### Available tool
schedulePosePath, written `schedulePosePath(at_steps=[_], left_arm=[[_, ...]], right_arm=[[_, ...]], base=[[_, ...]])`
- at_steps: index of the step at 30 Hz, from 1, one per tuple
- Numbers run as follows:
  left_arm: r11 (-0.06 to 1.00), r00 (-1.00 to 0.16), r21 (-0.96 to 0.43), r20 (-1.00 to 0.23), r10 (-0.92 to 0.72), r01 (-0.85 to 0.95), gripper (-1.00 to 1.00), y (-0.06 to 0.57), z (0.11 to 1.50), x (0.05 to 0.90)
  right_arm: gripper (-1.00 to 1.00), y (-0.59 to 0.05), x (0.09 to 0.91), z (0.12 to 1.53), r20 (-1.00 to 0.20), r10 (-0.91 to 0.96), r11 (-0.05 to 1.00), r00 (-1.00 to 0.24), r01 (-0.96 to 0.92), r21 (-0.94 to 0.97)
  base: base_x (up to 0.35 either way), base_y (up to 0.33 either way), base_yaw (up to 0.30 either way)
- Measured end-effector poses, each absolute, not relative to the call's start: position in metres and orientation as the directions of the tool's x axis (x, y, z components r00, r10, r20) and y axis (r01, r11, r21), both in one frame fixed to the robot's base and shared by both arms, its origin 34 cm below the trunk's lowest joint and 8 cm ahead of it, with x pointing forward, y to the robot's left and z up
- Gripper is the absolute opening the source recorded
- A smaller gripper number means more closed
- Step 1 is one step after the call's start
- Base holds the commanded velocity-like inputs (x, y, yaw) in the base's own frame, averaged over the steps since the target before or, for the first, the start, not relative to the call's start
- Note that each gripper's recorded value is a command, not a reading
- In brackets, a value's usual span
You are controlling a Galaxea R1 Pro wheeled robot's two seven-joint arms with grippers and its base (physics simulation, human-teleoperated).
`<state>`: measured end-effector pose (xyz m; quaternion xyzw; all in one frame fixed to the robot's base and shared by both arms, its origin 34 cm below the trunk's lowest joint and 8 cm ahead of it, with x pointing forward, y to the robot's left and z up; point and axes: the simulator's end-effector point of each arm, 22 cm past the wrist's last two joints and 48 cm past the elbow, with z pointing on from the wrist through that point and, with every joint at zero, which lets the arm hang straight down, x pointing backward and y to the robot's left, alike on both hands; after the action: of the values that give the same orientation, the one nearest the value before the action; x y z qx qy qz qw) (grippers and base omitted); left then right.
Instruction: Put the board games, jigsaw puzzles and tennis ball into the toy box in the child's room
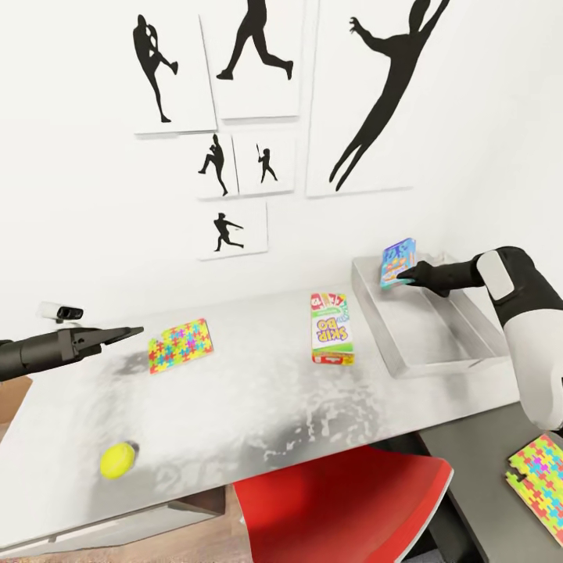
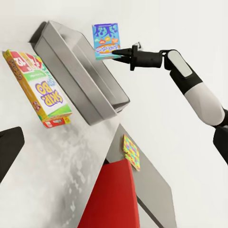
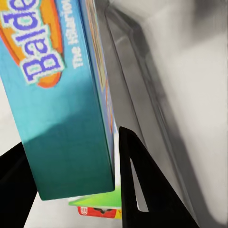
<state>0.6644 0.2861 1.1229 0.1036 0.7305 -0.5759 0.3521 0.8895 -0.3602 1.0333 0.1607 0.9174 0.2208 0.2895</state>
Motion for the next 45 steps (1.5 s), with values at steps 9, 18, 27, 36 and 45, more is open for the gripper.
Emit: schedulePosePath(at_steps=[9,18,27,36,45], left_arm=[[0.315,-0.739,-0.776,-0.624,-0.254,0.546,1.00,0.286,1.115,0.666],[0.313,-0.749,-0.785,-0.612,-0.255,0.535,1.00,0.285,1.107,0.668],[0.313,-0.757,-0.792,-0.601,-0.255,0.523,1.00,0.285,1.098,0.670],[0.314,-0.767,-0.800,-0.590,-0.254,0.511,1.00,0.285,1.090,0.671],[0.313,-0.775,-0.808,-0.579,-0.255,0.500,1.00,0.285,1.082,0.672]], right_arm=[[-1.00,-0.371,0.892,1.030,-0.462,0.428,0.854,-0.777,0.179,0.489],[-1.00,-0.375,0.899,1.030,-0.467,0.429,0.855,-0.773,0.181,0.486],[-1.00,-0.375,0.900,1.020,-0.457,0.429,0.855,-0.779,0.187,0.483],[-1.00,-0.376,0.900,1.008,-0.446,0.429,0.856,-0.786,0.195,0.479],[-1.00,-0.376,0.900,0.997,-0.435,0.429,0.856,-0.792,0.202,0.477]], base=[[0.000,0.000,0.000],[0.000,0.000,0.000],[0.000,0.000,0.000],[0.000,0.000,0.000],[0.000,0.000,0.000]])
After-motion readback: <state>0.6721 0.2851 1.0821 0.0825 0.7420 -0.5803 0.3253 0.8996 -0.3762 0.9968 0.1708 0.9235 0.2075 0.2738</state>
